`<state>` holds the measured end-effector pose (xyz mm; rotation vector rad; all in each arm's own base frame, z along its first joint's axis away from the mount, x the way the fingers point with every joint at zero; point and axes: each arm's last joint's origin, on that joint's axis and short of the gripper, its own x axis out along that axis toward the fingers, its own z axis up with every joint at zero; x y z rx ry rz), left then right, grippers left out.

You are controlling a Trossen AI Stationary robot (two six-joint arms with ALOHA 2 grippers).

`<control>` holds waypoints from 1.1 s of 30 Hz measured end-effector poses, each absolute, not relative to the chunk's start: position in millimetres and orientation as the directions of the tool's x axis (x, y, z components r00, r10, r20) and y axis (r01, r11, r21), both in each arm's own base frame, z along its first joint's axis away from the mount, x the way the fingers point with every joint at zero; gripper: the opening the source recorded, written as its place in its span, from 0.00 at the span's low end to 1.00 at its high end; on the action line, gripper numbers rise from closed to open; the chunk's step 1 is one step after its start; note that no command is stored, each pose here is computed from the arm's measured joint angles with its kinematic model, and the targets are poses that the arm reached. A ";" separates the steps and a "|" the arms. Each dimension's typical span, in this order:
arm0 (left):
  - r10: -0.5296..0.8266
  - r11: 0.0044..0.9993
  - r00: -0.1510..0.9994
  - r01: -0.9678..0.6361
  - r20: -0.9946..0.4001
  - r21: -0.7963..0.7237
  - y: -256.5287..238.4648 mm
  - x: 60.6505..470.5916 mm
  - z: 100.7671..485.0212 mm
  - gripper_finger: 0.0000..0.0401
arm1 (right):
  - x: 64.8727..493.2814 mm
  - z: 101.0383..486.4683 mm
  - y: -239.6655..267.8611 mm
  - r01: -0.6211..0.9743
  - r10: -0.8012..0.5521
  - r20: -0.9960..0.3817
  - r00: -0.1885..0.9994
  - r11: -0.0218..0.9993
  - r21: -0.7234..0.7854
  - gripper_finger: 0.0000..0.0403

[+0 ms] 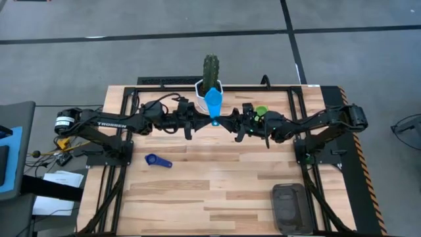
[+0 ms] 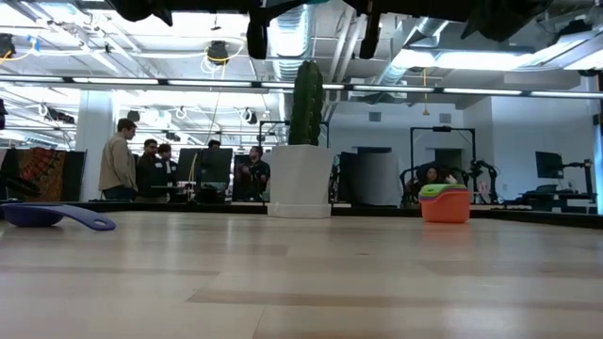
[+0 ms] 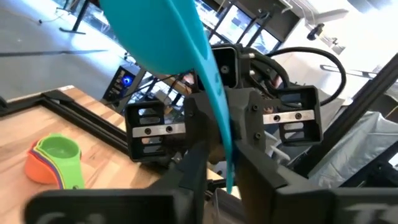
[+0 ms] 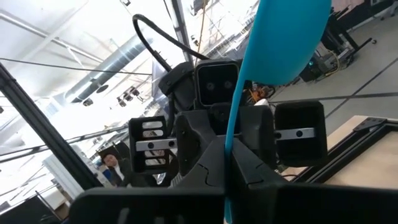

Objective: Nest measuring cups in basket
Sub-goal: Stack the light blue measuring cup on top of the green measuring cup

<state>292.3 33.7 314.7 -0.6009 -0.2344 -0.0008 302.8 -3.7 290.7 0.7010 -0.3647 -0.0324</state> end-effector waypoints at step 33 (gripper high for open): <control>-0.065 0.812 0.997 0.029 -0.041 -0.583 55.2 304.1 292.0 0.00 | 227.6 329.7 1.3 0.074 -0.146 0.055 0.988 0.752 0.655 0.40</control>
